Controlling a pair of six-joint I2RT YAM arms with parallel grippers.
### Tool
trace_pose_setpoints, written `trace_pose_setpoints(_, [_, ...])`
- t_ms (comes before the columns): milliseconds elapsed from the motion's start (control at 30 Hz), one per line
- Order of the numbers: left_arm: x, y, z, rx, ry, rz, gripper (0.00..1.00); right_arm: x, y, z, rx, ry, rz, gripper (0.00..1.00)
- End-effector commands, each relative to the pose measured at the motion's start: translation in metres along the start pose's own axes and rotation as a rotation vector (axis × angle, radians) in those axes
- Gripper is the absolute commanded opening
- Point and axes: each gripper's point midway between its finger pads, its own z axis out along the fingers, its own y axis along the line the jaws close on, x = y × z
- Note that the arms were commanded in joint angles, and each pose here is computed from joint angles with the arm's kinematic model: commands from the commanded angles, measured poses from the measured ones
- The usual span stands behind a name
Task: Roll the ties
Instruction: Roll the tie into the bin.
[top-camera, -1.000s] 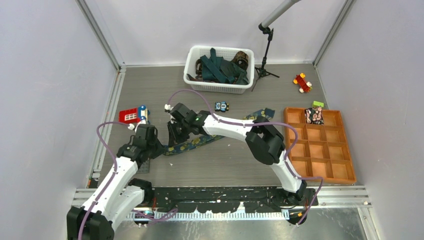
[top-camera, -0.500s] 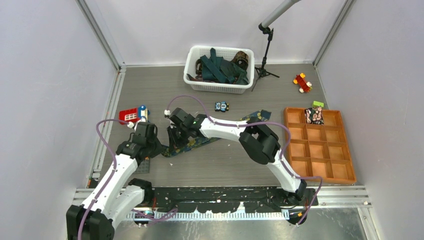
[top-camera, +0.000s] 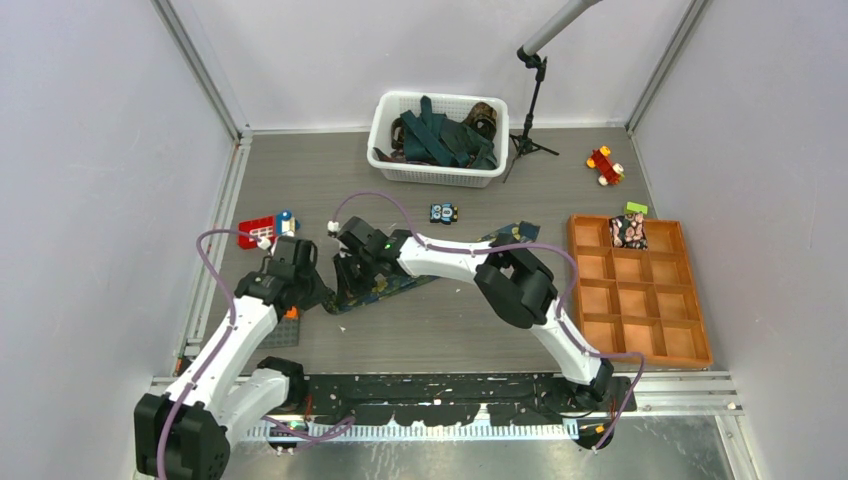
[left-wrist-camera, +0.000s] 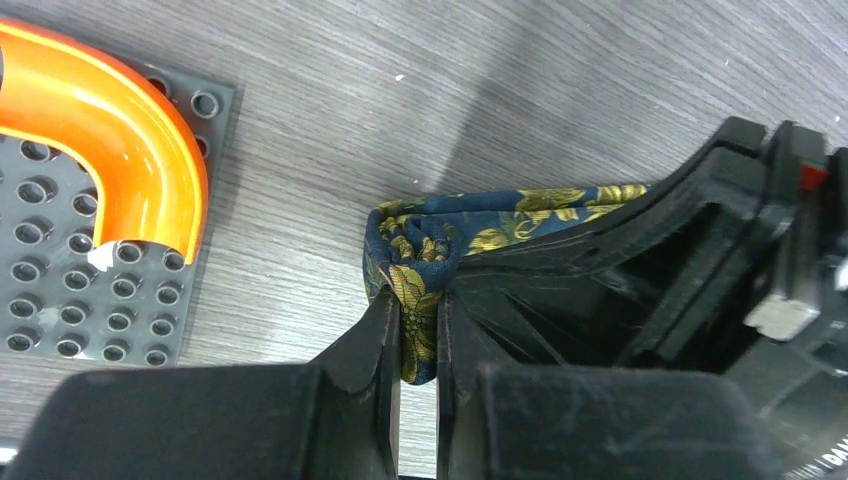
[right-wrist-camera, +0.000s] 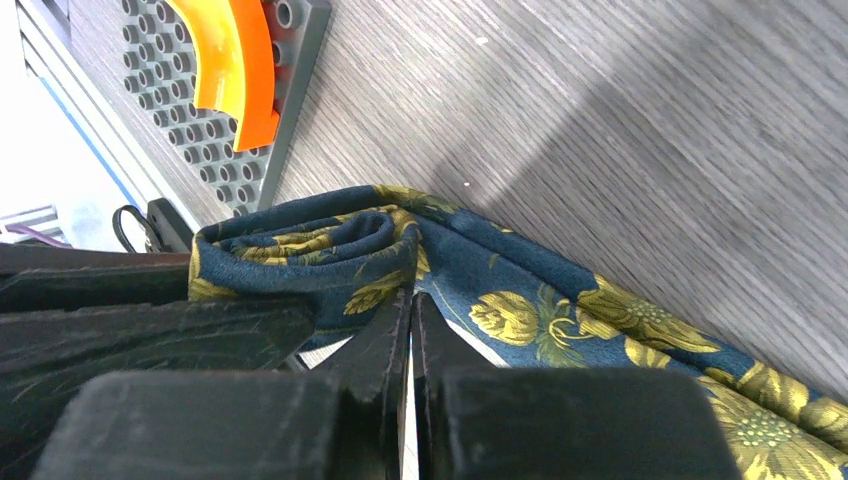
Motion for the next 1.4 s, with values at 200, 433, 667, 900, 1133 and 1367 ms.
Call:
trace_pose_setpoints(200, [-0.008, -0.035, -0.005, 0.078, 0.034, 0.079, 0.0, -0.015, 0.023, 0.002, -0.084, -0.036, -0.013, 0.08])
trace_pose_setpoints(433, [0.007, -0.044, 0.011, 0.058, 0.093, 0.137, 0.0, -0.011, 0.02, -0.001, -0.072, -0.039, -0.015, 0.08])
trace_pose_setpoints(667, [0.02, -0.049, 0.023, 0.021, 0.139, 0.183, 0.0, -0.011, 0.011, -0.01, -0.04, -0.052, -0.009, 0.08])
trace_pose_setpoints(900, [0.026, -0.049, 0.031, -0.006, 0.155, 0.202, 0.0, -0.016, 0.002, -0.028, 0.018, -0.076, -0.014, 0.1])
trace_pose_setpoints(1133, [0.029, -0.053, 0.034, 0.003, 0.166, 0.211, 0.06, -0.023, -0.009, -0.052, 0.081, -0.118, -0.026, 0.22])
trace_pose_setpoints(1367, [0.03, -0.058, 0.031, 0.018, 0.164, 0.226, 0.27, -0.029, -0.03, -0.072, 0.13, -0.149, -0.007, 0.26])
